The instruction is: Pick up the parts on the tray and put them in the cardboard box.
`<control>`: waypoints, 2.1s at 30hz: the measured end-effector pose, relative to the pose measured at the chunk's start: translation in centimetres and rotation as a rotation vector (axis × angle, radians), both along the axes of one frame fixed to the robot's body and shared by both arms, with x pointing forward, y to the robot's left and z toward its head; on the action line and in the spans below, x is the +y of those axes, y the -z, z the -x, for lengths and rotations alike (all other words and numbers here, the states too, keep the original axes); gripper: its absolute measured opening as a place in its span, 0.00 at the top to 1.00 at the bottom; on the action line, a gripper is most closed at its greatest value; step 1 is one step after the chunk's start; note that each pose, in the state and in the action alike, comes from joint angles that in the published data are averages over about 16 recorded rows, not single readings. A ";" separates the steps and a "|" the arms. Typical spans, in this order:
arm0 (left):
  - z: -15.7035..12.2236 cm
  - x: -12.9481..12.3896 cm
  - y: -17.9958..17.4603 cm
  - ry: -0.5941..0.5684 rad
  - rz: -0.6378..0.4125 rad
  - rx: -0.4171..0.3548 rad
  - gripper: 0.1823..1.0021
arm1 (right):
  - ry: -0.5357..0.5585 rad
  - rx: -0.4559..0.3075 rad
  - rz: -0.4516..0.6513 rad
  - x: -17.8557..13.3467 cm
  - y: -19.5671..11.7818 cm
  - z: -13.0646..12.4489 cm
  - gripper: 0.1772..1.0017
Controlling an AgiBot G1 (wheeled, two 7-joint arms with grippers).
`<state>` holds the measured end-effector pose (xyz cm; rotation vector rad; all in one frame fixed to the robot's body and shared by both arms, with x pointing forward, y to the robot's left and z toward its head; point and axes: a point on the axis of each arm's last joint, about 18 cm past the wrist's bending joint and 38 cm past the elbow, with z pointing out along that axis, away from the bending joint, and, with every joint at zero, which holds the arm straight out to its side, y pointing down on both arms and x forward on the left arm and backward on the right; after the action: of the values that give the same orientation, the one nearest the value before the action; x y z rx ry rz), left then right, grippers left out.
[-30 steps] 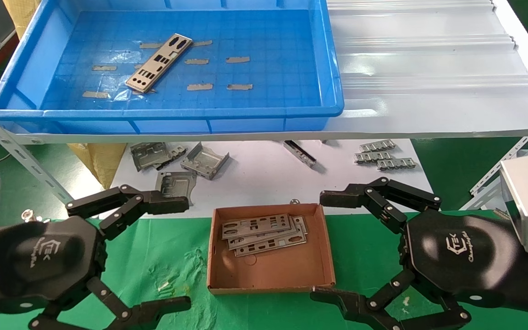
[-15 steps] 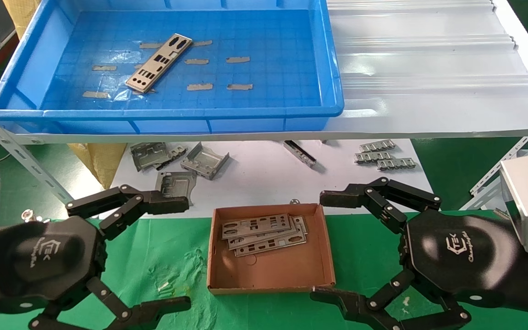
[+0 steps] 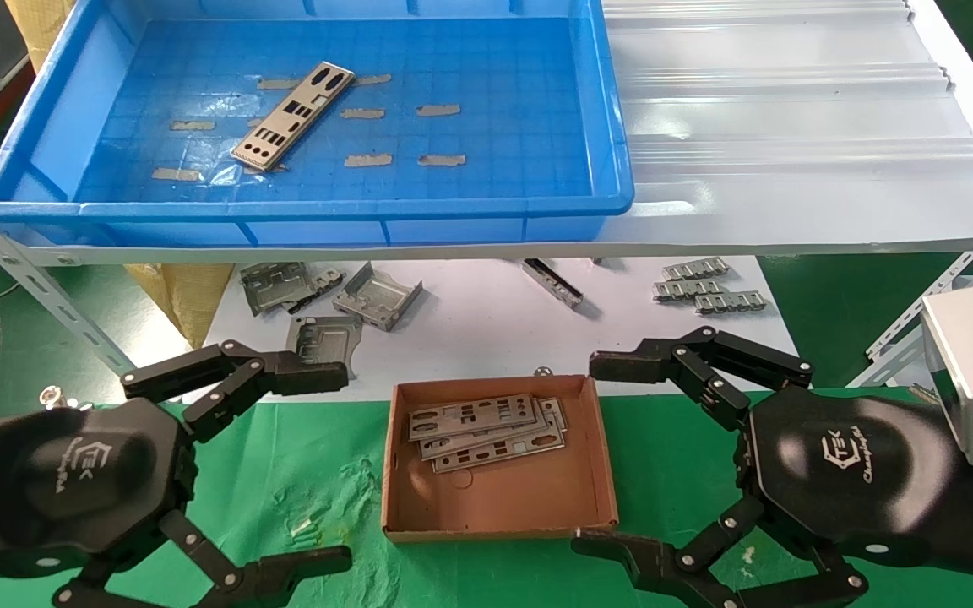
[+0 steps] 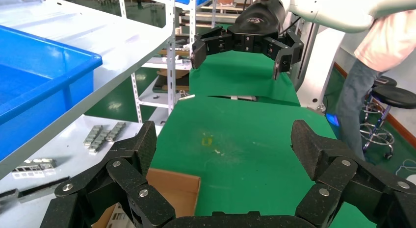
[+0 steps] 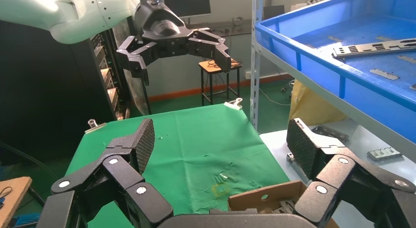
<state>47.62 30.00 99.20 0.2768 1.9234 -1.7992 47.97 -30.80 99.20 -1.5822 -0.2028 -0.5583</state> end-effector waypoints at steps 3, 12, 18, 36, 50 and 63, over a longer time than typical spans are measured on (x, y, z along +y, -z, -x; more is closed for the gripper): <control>0.0 0.0 0.0 0.000 0.000 0.000 0.00 | 0.000 0.000 0.000 0.0 0.0 0.0 0.02; 0.0 0.0 0.0 0.000 0.000 0.000 0.00 | 0.000 0.000 0.000 0.0 0.0 0.0 0.08; 0.0 0.0 0.0 0.000 0.000 0.000 0.00 | 0.000 0.000 0.000 0.0 0.0 0.0 0.18; 0.0 0.0 0.0 0.000 0.000 0.000 0.00 | 0.000 0.000 0.000 0.0 0.0 0.0 0.68; -2.1 0.0 -3.9 -0.063 0.027 -0.045 0.00 | 0.000 0.000 0.000 0.0 0.0 0.0 0.93; -13.6 -0.3 -15.1 -0.392 0.123 -0.043 0.00 | 0.000 0.000 0.000 0.0 0.0 0.0 0.98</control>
<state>61.25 29.68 114.31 -0.0982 1.6876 -1.6227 47.97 -30.80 99.20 -1.5822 -0.2028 -0.5583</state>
